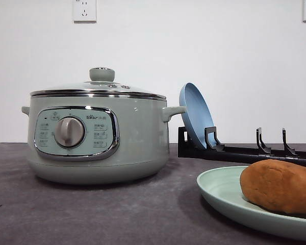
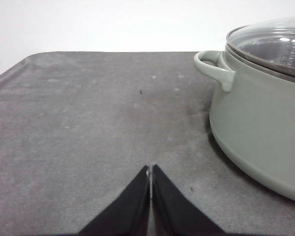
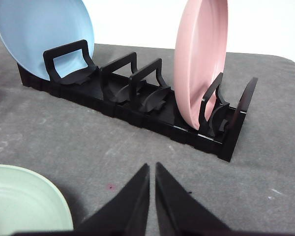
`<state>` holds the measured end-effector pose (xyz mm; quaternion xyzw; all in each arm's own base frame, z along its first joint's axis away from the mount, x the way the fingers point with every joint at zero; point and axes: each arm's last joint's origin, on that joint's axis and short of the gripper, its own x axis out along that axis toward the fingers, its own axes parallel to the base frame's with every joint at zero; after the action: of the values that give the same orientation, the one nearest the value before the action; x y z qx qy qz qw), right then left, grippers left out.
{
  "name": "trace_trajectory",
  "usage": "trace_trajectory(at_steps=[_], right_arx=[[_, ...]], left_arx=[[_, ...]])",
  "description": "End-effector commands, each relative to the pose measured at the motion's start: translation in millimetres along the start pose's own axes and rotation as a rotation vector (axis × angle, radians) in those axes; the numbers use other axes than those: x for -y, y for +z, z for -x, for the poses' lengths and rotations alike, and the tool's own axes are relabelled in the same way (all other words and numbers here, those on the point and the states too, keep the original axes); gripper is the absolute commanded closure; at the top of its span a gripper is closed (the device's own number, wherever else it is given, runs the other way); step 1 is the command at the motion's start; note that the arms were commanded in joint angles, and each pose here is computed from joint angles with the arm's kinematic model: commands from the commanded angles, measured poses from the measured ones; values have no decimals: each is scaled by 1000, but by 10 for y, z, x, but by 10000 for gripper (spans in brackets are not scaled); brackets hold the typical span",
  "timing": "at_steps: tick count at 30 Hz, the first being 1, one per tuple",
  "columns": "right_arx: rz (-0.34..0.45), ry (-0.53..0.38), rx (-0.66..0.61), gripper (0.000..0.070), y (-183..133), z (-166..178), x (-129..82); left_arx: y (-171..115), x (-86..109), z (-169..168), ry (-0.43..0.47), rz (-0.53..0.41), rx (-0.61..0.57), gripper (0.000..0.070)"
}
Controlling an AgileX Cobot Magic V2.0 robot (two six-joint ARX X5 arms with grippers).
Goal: Transfer potato from steamer to green plate
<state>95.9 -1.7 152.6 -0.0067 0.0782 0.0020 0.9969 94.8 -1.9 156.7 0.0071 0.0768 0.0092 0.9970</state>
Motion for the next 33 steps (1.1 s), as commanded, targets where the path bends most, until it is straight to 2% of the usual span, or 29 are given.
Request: trace_trajectory(at_steps=[1, 33], right_arx=[[-10, -4, 11, 692, -2, -4, 1], [-10, -4, 11, 692, -2, -4, 1]], left_arx=[[-72, 2, -19, 2, -8, -24, 700], [-72, 2, -19, 2, -8, -24, 700]])
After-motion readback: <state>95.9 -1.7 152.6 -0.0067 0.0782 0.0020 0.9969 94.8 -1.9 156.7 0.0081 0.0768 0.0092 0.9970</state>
